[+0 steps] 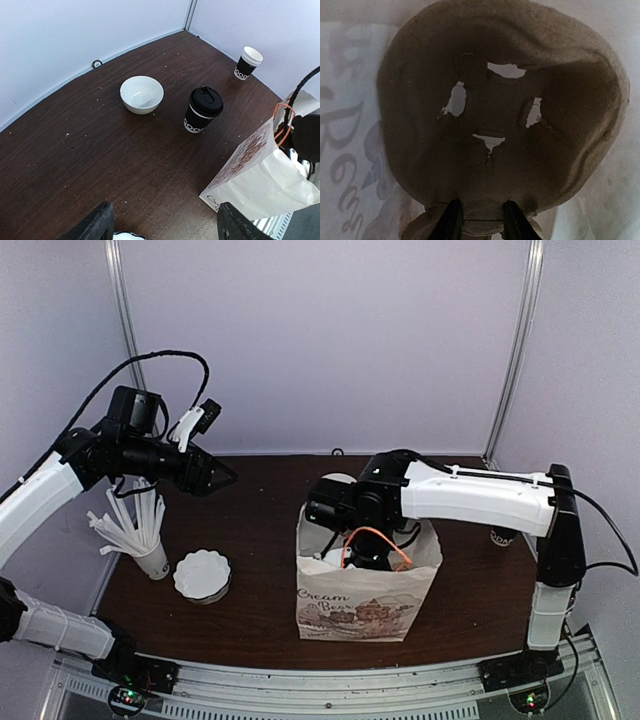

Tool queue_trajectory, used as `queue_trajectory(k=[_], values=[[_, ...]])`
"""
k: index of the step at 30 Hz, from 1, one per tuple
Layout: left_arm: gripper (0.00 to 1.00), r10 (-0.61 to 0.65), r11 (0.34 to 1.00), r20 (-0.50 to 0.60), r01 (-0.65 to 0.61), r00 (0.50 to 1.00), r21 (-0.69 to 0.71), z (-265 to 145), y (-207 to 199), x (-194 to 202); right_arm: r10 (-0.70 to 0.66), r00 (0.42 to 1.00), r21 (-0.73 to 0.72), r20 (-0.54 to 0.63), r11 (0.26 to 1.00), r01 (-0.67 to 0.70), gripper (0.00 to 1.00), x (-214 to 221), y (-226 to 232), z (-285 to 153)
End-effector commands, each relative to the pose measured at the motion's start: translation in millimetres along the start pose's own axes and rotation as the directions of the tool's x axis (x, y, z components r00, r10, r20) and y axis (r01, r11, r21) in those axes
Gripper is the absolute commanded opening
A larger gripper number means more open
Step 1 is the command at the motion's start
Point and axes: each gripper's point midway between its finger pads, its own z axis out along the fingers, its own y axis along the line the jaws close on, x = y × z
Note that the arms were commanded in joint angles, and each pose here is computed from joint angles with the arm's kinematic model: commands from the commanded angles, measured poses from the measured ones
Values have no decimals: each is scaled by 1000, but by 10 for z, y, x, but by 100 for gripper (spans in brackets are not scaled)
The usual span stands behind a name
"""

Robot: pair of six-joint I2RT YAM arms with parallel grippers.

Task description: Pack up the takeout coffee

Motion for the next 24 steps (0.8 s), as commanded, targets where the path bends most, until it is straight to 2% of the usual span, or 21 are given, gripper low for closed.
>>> queue_trajectory(k=[1, 9, 12, 19, 24], values=[[74, 0, 1000, 33, -1, 999, 9, -6, 1, -36, 21, 999, 18, -47, 1000, -20, 27, 23, -65, 219], [74, -2, 1000, 23, 2, 1000, 9, 23, 11, 31, 45, 997, -4, -57, 999, -45, 29, 21, -46, 407], [74, -5, 1000, 18, 5, 1000, 11, 34, 12, 45, 50, 997, 9, -58, 999, -50, 37, 30, -63, 387], [74, -10, 1000, 14, 10, 1000, 27, 55, -7, 55, 44, 999, 18, -13, 999, -44, 52, 19, -13, 79], [74, -8, 998, 7, 7, 1000, 65, 78, -62, 52, 44, 998, 32, 34, 998, -45, 56, -5, 13, -217]])
